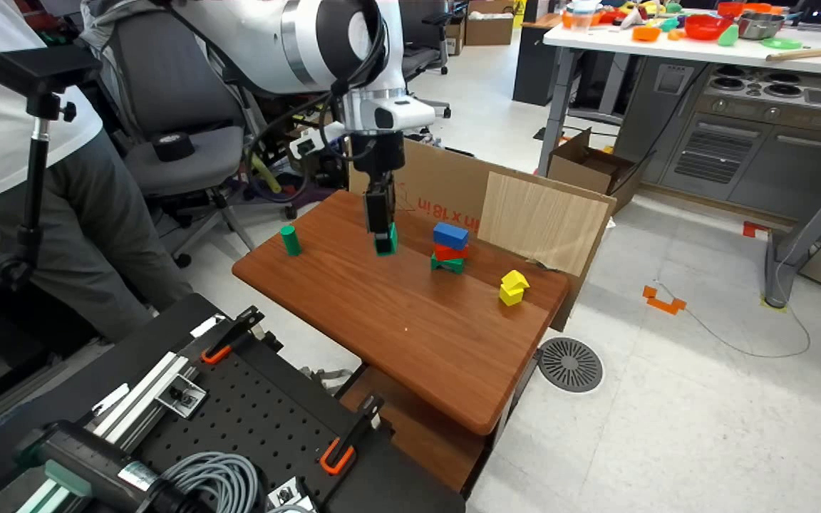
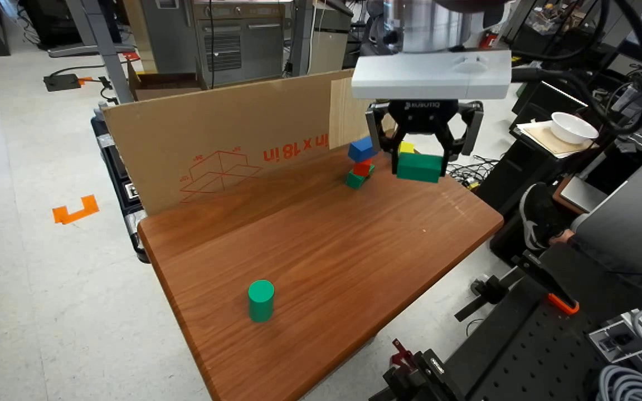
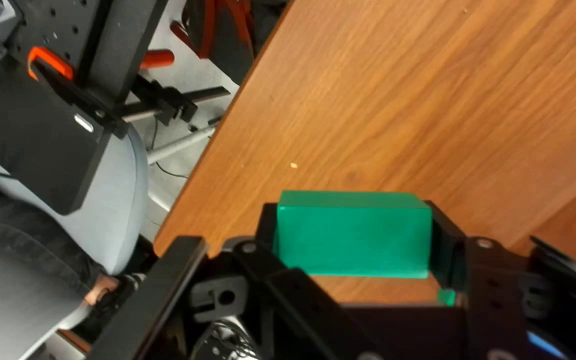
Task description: Move the green block in the center of the table forwards
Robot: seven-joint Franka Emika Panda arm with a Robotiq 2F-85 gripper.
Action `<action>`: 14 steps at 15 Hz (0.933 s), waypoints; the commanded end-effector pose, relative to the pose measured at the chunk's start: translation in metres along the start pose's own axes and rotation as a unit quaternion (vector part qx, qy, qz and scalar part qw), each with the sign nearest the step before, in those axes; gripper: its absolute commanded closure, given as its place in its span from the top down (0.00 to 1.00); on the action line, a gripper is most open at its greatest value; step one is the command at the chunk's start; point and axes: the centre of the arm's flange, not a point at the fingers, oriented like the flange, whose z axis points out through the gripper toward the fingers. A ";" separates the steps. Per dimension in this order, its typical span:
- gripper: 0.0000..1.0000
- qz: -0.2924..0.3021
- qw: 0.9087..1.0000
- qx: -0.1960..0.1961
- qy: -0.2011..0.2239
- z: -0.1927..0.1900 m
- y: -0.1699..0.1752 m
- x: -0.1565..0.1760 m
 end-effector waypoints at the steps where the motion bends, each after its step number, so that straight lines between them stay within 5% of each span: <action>1: 0.43 0.092 0.995 -0.027 -0.033 0.034 -0.005 -0.021; 7: 0.43 0.173 0.982 -0.046 -0.055 0.083 -0.037 -0.032; 14: 0.43 0.171 0.984 -0.026 -0.049 0.090 -0.083 -0.042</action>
